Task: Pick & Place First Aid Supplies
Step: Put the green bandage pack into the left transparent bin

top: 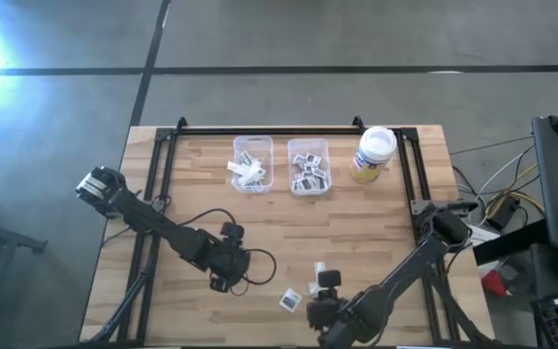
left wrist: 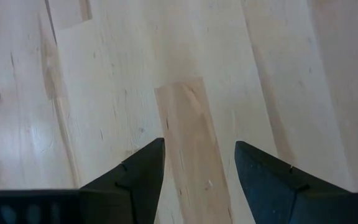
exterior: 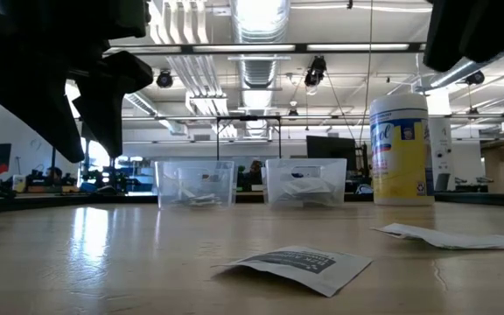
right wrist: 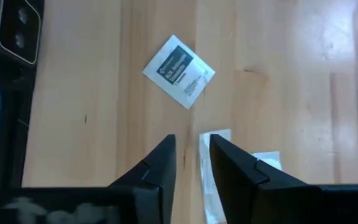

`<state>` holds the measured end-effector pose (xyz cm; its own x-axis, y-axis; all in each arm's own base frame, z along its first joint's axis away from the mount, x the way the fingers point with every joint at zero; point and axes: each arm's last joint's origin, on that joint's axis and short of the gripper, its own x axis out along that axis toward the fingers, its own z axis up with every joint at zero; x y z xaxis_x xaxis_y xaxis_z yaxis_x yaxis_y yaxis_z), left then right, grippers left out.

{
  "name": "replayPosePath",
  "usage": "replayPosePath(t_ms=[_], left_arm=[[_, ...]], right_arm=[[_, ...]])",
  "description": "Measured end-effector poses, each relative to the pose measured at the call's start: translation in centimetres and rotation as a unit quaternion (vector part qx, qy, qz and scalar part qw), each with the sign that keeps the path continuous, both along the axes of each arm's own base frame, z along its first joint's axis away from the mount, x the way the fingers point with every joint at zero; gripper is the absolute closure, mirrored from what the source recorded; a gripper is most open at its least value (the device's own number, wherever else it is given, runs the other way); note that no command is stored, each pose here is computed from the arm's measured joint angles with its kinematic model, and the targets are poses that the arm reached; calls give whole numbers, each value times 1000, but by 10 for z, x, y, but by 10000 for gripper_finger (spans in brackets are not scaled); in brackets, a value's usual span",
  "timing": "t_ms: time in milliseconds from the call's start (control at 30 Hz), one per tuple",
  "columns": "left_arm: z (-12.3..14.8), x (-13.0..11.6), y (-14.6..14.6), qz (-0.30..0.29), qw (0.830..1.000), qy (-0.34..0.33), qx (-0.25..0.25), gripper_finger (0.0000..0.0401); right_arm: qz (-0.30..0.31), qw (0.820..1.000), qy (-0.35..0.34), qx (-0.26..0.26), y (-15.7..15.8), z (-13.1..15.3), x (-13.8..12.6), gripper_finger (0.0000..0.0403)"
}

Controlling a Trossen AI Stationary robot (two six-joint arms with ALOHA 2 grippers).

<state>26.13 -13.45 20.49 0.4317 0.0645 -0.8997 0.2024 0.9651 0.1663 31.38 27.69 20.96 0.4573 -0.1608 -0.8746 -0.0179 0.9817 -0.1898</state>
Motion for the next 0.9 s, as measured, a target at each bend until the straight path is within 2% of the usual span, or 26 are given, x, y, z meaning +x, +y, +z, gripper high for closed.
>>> replayPosePath(t_ms=[333, 667, 900], left_arm=[[0, 0, 0, -14, 1000, 1, 7, 195], [0, 0, 0, -22, 1000, 1, 12, 195], [0, 0, 0, -21, 1000, -1, 12, 195]], right_arm=[[-6, 999, 30, -39, 0, -37, 11, 260], [-14, 998, 22, -59, -3, -48, 15, 261], [-16, 996, 38, -75, -2, -72, 20, 255]])
